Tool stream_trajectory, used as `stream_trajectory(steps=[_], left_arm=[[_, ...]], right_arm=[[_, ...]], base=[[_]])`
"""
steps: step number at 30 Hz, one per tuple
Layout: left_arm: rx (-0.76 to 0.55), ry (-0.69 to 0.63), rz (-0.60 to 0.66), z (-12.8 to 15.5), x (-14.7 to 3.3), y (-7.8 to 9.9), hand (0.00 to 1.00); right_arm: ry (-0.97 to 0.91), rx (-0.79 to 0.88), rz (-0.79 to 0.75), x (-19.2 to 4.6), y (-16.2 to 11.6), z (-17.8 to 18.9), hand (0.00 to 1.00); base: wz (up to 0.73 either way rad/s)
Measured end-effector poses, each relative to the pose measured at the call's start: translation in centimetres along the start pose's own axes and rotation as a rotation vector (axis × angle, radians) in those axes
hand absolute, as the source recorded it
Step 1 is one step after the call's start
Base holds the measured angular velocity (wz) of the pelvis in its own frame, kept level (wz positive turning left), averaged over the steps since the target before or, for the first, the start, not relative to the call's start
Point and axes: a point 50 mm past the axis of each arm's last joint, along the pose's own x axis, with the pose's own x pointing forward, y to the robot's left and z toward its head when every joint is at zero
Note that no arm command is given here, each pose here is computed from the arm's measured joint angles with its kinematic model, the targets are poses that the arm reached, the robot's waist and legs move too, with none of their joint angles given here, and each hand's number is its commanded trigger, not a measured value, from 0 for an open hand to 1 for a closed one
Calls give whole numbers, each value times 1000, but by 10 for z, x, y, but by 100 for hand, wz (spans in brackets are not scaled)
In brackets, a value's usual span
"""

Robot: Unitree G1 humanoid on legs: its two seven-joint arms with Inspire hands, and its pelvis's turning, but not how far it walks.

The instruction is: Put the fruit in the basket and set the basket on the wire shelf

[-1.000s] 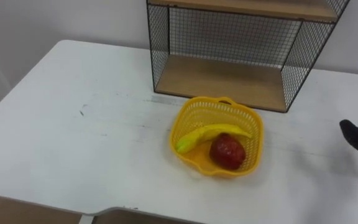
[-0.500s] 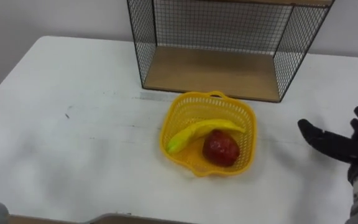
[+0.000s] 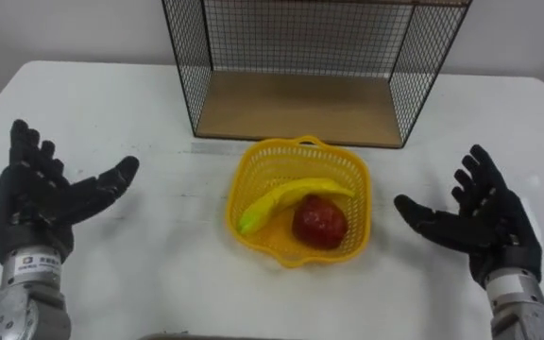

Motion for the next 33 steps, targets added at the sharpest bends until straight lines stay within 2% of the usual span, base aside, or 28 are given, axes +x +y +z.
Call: stream_trajectory(steps=[12,19,33], left_arm=[[-35,48,-65,-12,-3,-14,0],[-136,93,-92,-21,-5,-22,0],[-176,162,-165,-35,-9,-31,0]], right_arm=[[2,61,71,7,11,-1,0],[-11,180,97,10,23,0,0],[46,201,162,12,33,-15,0]], base=[[0],[-3],[-4]])
